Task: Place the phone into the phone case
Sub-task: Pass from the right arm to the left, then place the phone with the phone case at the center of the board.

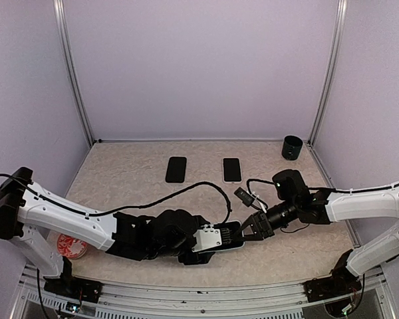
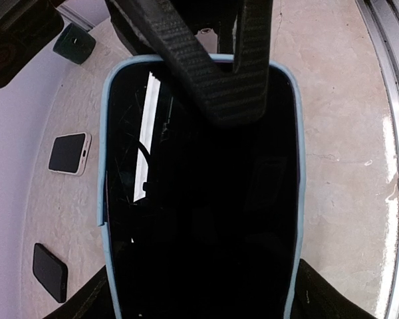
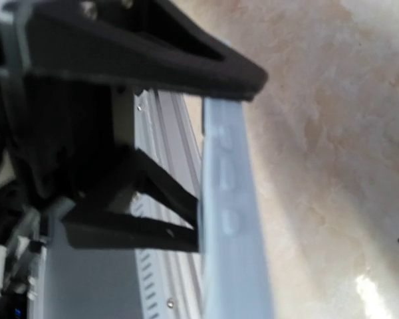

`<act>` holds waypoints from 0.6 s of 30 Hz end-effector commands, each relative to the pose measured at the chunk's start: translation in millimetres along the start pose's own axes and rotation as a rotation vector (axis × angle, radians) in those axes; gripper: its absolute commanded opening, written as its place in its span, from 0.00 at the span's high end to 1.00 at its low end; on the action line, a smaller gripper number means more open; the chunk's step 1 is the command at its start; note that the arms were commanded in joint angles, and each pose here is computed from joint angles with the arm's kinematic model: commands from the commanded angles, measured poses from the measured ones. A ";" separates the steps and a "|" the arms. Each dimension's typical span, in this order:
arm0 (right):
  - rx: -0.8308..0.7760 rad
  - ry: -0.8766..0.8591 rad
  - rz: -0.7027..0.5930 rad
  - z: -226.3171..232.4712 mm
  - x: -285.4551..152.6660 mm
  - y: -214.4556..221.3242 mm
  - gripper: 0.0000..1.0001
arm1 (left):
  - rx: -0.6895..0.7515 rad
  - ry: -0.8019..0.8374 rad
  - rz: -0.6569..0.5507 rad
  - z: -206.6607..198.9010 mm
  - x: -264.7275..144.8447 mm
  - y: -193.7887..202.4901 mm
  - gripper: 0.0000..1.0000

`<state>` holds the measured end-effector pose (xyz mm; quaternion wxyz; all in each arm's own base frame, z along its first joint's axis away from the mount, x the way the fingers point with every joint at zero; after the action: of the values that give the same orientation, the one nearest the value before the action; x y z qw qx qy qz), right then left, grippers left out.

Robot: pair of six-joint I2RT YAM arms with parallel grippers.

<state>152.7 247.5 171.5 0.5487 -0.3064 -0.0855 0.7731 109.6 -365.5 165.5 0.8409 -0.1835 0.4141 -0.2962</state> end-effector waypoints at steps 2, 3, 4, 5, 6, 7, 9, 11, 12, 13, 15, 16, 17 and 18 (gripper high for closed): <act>-0.100 -0.040 -0.049 15.4 -1.0 -18.5 0.60 | -0.066 0.007 0.005 0.1 4.9 -2.3 0.48; -0.100 -0.031 -0.055 15.5 -1.9 -19.9 0.55 | -0.078 0.010 0.006 0.8 5.1 -1.2 0.48; -0.096 -0.015 -0.062 14.6 -2.8 -20.6 0.49 | -0.090 0.012 0.006 1.8 4.7 -0.6 0.48; -0.090 0.004 -0.074 13.0 -5.3 -22.3 0.42 | -0.104 0.011 0.005 3.2 4.6 0.0 0.48; -0.088 0.022 -0.086 12.1 -7.7 -23.9 0.36 | -0.122 0.008 0.006 5.6 4.5 0.3 0.48; -0.085 0.041 -0.101 10.8 -10.9 -25.2 0.30 | -0.140 0.008 0.008 7.6 4.6 0.1 0.48; -0.072 0.084 -0.139 7.4 -18.9 -27.9 0.23 | -0.191 -0.002 0.017 12.7 4.7 -0.6 0.47; -0.048 0.123 -0.177 2.6 -27.6 -29.3 0.17 | -0.234 -0.005 0.038 16.5 5.1 0.2 0.45; -0.032 0.147 -0.197 -0.5 -32.1 -29.6 0.16 | -0.267 -0.020 0.042 20.3 5.2 -0.2 0.43; -0.016 0.173 -0.220 -3.4 -37.1 -30.4 0.15 | -0.300 -0.031 0.048 24.1 5.6 -0.2 0.42; 0.011 0.231 -0.263 -9.1 -45.7 -31.6 0.13 | -0.362 -0.042 0.053 29.9 6.9 0.6 0.42; 0.032 0.265 -0.277 -12.8 -49.0 -30.5 0.13 | -0.399 -0.048 0.053 33.1 7.5 1.3 0.42; 0.045 0.292 -0.290 -14.9 -52.2 -29.8 0.13 | -0.440 -0.056 0.052 37.3 8.0 1.8 0.43; 0.057 0.314 -0.300 -16.7 -54.4 -29.0 0.13 | -0.484 -0.060 0.053 41.5 8.8 2.4 0.43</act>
<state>191.3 221.3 199.5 0.6419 -0.3691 -0.0772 0.6677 130.8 -358.4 160.3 0.8192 -0.2756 0.4642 -0.1935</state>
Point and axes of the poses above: each gripper's point midway between its finger pads, its own x axis out along the fingers, its own z axis along the line the jaws close on, y = z × x, the point moved 8 cm from there along -x, back along the fingers, and after that the axes turned 6 degrees about x, right-handed, at the moved point
